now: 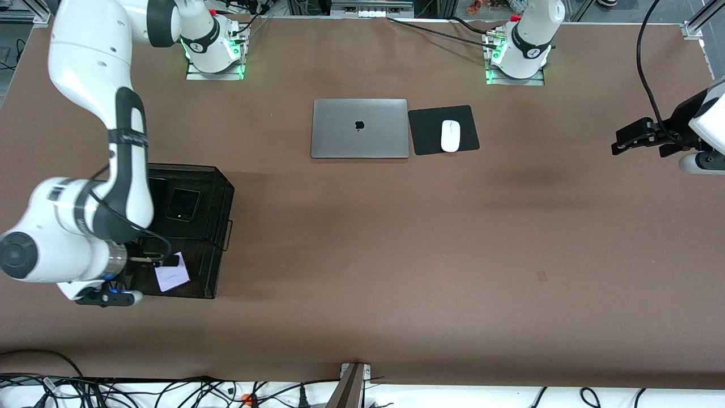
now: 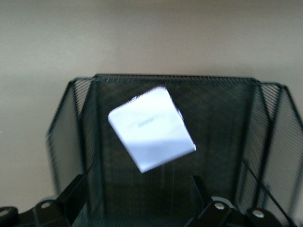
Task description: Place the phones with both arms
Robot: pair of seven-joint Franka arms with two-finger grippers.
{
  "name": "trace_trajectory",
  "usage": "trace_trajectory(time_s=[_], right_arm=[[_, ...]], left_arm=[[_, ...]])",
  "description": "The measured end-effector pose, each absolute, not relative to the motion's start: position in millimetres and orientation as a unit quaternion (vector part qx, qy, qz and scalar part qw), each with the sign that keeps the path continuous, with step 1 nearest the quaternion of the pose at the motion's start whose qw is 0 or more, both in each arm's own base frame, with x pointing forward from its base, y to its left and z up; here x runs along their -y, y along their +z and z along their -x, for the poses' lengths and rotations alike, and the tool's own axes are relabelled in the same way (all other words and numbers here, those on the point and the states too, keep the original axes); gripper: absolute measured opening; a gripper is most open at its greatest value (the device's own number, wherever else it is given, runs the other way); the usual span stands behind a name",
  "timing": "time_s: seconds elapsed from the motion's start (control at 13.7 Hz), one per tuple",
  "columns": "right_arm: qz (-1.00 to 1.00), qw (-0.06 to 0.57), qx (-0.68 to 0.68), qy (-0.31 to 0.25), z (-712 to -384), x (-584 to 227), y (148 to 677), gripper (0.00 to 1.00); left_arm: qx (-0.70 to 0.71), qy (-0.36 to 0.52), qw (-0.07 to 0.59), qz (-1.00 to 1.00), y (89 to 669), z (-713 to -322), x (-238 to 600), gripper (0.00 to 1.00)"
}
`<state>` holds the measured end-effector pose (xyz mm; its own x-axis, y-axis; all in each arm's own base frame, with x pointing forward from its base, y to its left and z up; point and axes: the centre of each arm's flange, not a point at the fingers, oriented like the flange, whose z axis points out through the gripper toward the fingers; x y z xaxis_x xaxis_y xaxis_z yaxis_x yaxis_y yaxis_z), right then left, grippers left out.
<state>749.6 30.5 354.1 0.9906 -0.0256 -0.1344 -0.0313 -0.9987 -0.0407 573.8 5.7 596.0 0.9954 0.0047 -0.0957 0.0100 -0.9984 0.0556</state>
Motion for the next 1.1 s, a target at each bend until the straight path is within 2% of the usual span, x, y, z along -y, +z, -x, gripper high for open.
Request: trace_trajectory(time_s=[0.29, 0.44, 0.59, 0.88, 1.1], right_arm=[[0.995, 0.042, -0.035, 0.087, -710, -58, 472, 0.96], [0.996, 0.01, -0.029, 0.085, -685, -79, 514, 0.96], [0.997, -0.007, -0.025, 0.072, -662, -87, 528, 0.96], [0.999, -0.008, -0.028, 0.036, -619, -48, 519, 1.0], [0.999, -0.003, -0.028, 0.033, -609, -42, 518, 1.0]], left_arm=[[-0.004, -0.048, 0.028, -0.998, 596, -574, -6, 1.0], [-0.004, -0.048, 0.028, -0.998, 596, -574, -6, 1.0], [-0.005, -0.048, 0.028, -0.998, 596, -574, -7, 1.0], [-0.012, -0.047, 0.028, -0.998, 596, -574, -15, 1.0], [-0.01, -0.047, 0.028, -0.998, 596, -574, -13, 1.0]])
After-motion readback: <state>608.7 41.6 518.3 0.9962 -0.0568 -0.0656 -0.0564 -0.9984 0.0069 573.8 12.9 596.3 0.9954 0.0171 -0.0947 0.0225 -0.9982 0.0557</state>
